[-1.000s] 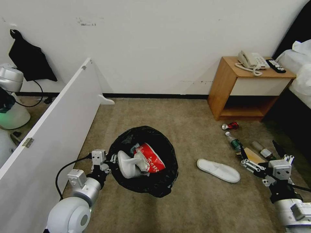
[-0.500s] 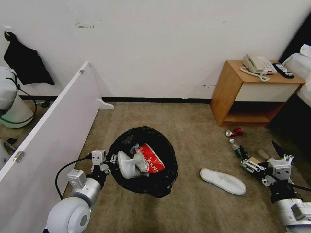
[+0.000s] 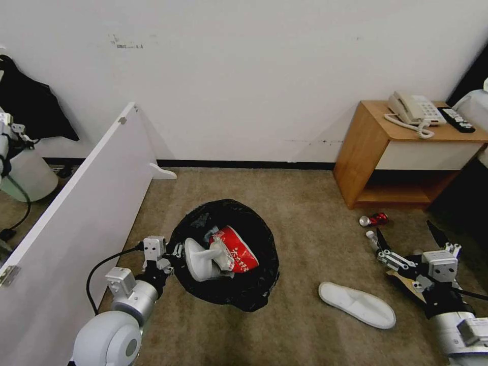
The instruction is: Pick up the trash bin, then pick up the garbage from the floor and place it into the trash bin.
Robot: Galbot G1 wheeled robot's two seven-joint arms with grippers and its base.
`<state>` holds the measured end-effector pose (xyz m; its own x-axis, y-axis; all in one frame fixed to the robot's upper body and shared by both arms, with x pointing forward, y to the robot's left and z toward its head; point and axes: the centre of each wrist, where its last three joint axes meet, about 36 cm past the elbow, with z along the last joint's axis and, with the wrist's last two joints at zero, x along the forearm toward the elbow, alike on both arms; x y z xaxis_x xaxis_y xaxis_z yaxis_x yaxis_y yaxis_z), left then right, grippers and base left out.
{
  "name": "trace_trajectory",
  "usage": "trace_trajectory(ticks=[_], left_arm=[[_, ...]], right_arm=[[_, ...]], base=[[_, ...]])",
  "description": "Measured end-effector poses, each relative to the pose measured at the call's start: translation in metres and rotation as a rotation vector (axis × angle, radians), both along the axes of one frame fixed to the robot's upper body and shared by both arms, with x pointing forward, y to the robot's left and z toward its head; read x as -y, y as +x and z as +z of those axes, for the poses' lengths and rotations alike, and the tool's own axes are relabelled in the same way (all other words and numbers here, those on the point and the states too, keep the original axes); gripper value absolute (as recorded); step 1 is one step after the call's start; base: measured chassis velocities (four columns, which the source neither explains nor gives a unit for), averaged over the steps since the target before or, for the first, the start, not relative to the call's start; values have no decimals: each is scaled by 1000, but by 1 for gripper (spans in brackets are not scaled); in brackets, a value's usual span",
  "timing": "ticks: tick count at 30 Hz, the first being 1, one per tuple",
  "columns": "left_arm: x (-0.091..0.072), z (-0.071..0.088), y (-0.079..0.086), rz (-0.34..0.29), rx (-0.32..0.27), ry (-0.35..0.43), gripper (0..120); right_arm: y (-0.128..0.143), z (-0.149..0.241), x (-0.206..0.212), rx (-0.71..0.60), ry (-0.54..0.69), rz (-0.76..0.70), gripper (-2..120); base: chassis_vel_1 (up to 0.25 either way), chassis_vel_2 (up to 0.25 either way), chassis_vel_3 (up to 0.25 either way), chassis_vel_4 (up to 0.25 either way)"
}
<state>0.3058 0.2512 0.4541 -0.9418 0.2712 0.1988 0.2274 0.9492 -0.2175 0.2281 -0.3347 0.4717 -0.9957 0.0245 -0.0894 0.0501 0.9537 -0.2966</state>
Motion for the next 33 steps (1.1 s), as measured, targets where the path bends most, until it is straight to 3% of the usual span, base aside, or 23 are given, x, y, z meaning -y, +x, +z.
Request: trace_trajectory(ticks=[15, 33], left_arm=[[0, -1, 1, 5, 0, -3, 4], [0, -2, 2, 10, -2, -5, 4]], right_arm=[[1, -3, 0, 17, 1, -1, 100], [2, -5, 1, 16, 4, -6, 100]], base=[[-123, 113, 114, -116], [-9, 13, 9, -11]])
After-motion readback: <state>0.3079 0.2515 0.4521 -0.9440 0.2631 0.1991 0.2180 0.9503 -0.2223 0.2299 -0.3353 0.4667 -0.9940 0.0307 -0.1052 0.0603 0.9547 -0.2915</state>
